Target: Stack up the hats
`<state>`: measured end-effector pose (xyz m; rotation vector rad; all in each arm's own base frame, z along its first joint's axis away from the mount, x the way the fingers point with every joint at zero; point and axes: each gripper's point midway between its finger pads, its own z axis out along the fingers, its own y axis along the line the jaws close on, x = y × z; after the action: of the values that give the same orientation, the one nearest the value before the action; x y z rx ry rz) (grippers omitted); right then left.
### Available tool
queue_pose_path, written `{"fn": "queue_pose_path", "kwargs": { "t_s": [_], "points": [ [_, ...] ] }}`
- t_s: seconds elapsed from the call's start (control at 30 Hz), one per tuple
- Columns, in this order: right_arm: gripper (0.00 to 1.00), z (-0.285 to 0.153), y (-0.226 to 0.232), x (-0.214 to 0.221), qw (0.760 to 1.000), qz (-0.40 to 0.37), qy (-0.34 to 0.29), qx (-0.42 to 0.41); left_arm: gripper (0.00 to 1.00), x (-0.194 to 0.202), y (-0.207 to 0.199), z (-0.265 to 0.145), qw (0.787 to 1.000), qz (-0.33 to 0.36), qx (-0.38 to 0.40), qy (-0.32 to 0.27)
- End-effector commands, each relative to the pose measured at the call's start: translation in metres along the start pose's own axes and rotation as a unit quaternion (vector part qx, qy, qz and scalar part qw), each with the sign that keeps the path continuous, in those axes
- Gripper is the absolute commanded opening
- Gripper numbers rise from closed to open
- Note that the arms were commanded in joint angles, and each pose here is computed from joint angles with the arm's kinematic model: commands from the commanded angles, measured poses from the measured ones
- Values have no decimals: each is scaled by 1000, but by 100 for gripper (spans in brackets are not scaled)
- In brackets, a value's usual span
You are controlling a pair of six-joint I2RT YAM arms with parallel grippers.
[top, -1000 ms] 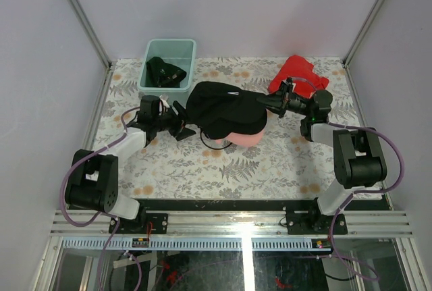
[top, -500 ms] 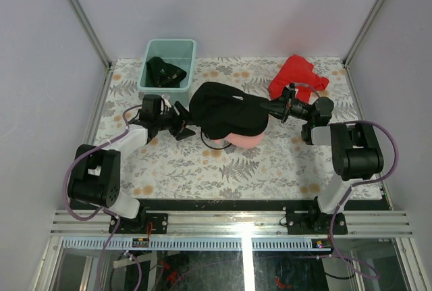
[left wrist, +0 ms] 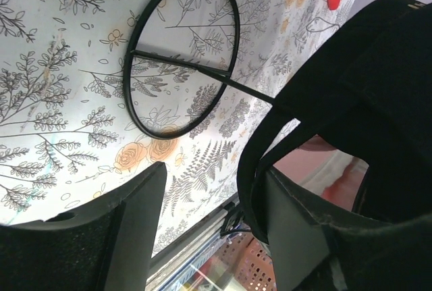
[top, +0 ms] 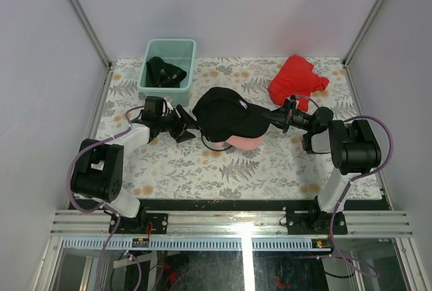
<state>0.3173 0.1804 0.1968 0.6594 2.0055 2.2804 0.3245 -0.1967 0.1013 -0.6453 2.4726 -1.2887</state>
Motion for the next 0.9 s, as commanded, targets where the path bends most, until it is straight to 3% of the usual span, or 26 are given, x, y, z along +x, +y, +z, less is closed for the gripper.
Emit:
{"fn": "queue_pose_path", "kwargs": {
  "t_s": [0.0, 0.33, 0.53, 0.63, 0.67, 0.77, 0.87],
  "points": [
    [0, -8, -2, 11, 1000, -4, 26, 12, 55, 9, 17, 4, 999, 12, -26, 21],
    [0, -16, -22, 19, 999, -10, 24, 47, 53, 16, 54, 15, 996, 15, -71, 44],
    [0, -22, -40, 16, 997, -12, 11, 76, 51, -1, 54, 20, 996, 20, -81, 43],
    [0, -30, -55, 12, 993, 3, -2, 118, 51, -16, 54, 15, 996, 18, -84, 34],
    [0, -34, -63, 7, 989, -39, -5, 143, 50, -22, 54, 12, 996, 18, -84, 29],
    [0, -52, -79, 2, 965, -71, 3, 251, 49, -41, 57, -1, 996, 15, -87, 14],
    [0, -57, -79, -11, 966, -55, -23, 250, 47, -55, 58, -14, 997, 9, -81, 2]
  ]
}}
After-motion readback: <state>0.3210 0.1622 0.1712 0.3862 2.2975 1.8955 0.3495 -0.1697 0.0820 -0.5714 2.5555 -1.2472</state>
